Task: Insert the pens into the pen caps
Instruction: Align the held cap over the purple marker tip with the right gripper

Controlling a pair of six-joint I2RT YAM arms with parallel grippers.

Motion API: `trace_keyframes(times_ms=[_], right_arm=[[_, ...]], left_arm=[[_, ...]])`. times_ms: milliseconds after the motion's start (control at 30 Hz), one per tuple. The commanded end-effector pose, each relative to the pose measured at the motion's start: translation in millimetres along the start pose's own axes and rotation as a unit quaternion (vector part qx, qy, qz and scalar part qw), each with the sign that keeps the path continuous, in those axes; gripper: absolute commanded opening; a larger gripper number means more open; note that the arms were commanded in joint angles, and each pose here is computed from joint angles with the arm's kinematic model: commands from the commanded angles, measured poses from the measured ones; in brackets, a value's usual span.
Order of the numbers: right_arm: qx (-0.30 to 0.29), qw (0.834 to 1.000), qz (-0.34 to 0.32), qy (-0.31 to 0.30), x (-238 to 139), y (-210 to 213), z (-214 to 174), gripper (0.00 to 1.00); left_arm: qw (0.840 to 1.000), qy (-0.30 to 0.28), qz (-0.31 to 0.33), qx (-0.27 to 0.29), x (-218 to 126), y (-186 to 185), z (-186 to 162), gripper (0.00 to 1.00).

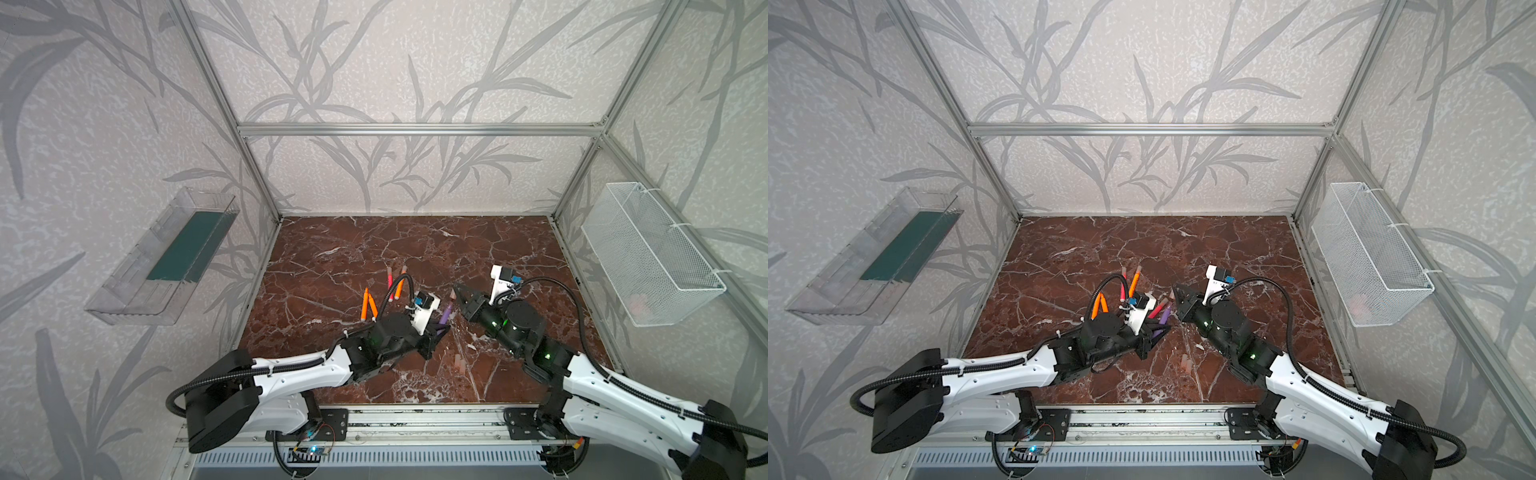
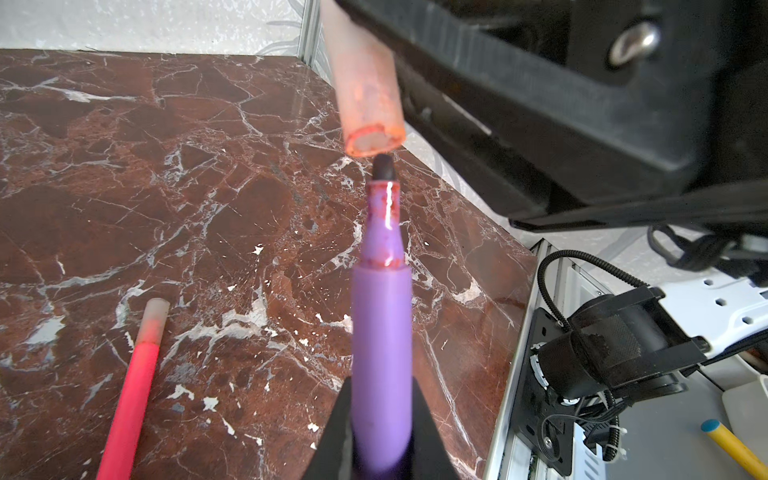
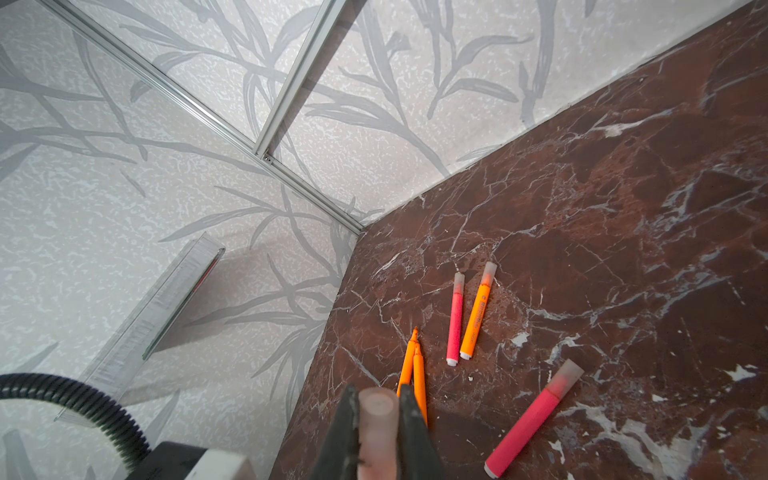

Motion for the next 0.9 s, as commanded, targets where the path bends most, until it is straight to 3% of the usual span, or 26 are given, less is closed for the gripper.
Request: trace_keyframes(times_ms=[0,867], right_arm=[[0.004,0.999,0.034,-0.014,-3,18,8,0.07],[0.000,0.999,0.023,0.031,-8,-3,-15,0.05]], left_arm=[[1.000,-0.012,-0.006,0.002,1,-3,9,0.00],[0.999,-0.019,0.028,0.001,0,1,13,0.00]])
Point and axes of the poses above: each gripper's point midway between its finger pads, its own x axis out along the fingers, its own y axis along the line the jaws close on, z = x × y, the point moved 9 cm from there along -x, back along the fingers, and after that the axes turned 14 degrees about x, right-handed, at the moved point
